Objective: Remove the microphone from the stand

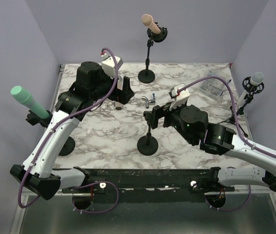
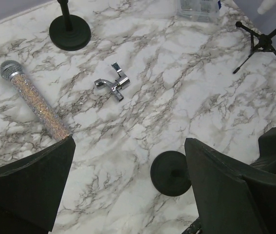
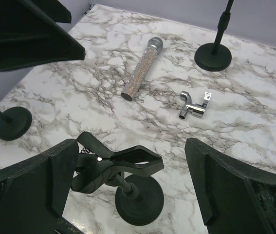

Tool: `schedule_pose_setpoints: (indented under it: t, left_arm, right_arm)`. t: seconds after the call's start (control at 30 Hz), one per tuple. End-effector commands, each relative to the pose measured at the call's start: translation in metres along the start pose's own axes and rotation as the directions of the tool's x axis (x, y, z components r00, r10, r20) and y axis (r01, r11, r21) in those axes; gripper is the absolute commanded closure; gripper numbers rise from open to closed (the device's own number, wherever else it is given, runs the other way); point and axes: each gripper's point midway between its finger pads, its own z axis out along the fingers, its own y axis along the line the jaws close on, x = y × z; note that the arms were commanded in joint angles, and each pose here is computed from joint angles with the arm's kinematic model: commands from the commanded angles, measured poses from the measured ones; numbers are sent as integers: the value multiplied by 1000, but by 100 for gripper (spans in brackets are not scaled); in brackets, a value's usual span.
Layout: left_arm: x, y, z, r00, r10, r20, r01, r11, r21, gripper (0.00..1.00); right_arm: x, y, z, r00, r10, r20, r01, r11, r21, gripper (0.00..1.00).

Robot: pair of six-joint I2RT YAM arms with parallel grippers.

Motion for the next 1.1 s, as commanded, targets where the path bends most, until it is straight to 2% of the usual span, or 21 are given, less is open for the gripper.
schedule_pose_setpoints:
  t: [0.0,0.27,0.6,1.07]
  left_arm:
    - [-12,1,3,989,123,81,-118,991,-71,1]
    - [-7,-2,-1,959,271,87,-250,949,-193,2]
    - [-13,7,-14,943,306,131,-255,918,-304,2]
    - [-14,14,-18,940,312,138,-247,901,-356,1]
  right_arm:
    - [-9,-7,5,999,-11,51,8,999,51,0]
    - [-1,-12,14,997,-36,66,30,995,94,0]
    - [20,-21,7,995,-15,99,6,996,88,0]
    - [122,-26,17,987,-28,-159,47,992,117,0]
